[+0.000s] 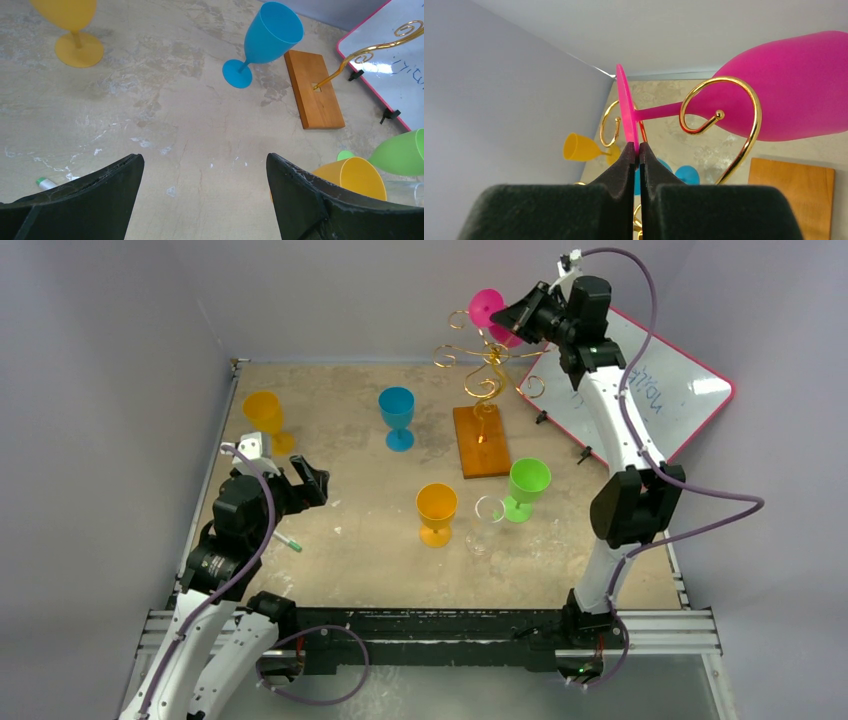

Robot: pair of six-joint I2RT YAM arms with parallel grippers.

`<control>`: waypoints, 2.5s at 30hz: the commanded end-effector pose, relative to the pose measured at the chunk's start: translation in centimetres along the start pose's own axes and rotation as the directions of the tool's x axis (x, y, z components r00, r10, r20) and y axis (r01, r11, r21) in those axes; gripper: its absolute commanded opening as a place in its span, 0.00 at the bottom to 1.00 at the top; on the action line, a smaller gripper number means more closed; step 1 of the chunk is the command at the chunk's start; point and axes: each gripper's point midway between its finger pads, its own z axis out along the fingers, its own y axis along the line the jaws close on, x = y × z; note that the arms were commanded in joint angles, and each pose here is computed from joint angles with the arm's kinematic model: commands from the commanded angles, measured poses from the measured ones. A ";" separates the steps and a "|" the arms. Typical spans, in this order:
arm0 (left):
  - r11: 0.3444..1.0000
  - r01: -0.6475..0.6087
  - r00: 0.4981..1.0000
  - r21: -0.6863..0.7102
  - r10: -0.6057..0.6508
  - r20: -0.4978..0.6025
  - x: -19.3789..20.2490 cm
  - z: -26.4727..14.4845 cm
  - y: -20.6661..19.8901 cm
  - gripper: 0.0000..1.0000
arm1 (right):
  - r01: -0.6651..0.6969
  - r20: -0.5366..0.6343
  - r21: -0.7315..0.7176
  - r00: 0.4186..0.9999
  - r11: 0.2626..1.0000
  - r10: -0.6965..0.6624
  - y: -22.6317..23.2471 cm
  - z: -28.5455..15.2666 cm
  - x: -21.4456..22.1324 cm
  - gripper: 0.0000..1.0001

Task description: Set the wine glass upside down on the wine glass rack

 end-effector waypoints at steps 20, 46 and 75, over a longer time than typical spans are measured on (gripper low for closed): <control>1.000 -0.004 0.999 0.002 0.004 0.051 -1.2 -0.3 -0.1 0.92 | 0.021 0.092 0.037 0.995 0.999 -0.025 2.0 -3.9 -2.9 0.00; 1.000 -0.004 0.999 0.000 0.004 0.052 -1.2 -0.3 -0.1 0.92 | -0.012 0.150 0.016 0.989 1.000 0.009 1.1 -3.8 -5.5 0.00; 1.000 -0.003 0.998 -0.005 0.003 0.058 -1.3 -0.4 0.0 0.92 | -0.024 0.063 0.011 0.998 1.000 0.023 -0.4 -1.5 -4.3 0.11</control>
